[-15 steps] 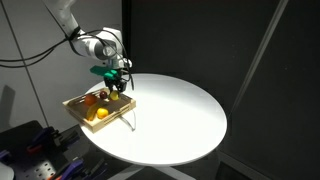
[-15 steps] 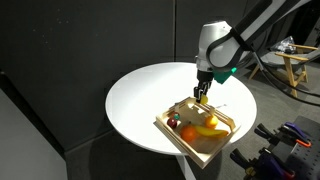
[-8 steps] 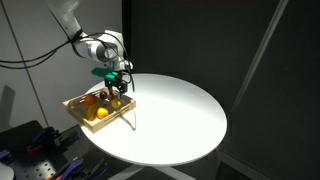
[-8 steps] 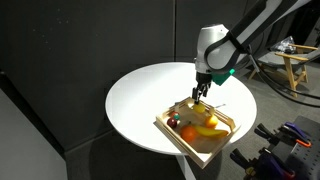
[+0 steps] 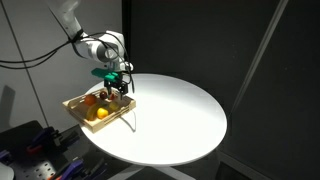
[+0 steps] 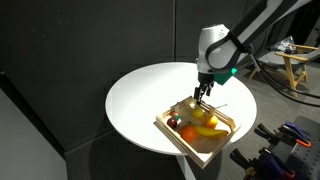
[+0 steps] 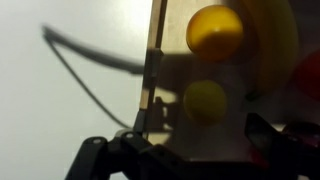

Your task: Pick up the yellow toy from the table and put it on the tray

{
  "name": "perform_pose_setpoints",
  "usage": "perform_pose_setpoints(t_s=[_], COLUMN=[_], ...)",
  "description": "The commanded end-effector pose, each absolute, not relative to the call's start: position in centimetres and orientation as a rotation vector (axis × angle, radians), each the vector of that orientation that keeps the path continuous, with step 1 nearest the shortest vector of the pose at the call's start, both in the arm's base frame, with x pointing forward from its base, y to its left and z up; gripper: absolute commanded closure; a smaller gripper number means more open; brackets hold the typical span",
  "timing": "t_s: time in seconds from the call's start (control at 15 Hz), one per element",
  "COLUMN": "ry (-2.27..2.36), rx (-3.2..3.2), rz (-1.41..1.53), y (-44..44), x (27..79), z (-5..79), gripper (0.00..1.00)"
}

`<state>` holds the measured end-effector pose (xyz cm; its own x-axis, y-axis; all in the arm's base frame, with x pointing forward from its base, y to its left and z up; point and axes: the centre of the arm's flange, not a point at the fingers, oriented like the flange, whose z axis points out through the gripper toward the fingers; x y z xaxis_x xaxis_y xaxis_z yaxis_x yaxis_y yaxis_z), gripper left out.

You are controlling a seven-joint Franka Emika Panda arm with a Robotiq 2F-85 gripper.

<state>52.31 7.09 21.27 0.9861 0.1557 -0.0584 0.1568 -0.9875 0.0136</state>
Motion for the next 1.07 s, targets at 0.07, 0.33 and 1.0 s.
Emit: perform_pose_setpoints(t_s=[0.07,0.33,1.0], ry=[0.172,0.159,0.208], rx=[3.103,3.097,3.088], rz=[-0.13,-0.169,-0.254], y=[6.5,6.2,4.8], x=[50.6,49.4,45.4], z=[23.9,25.6,29.7], gripper=[0.0,0.0,0.0])
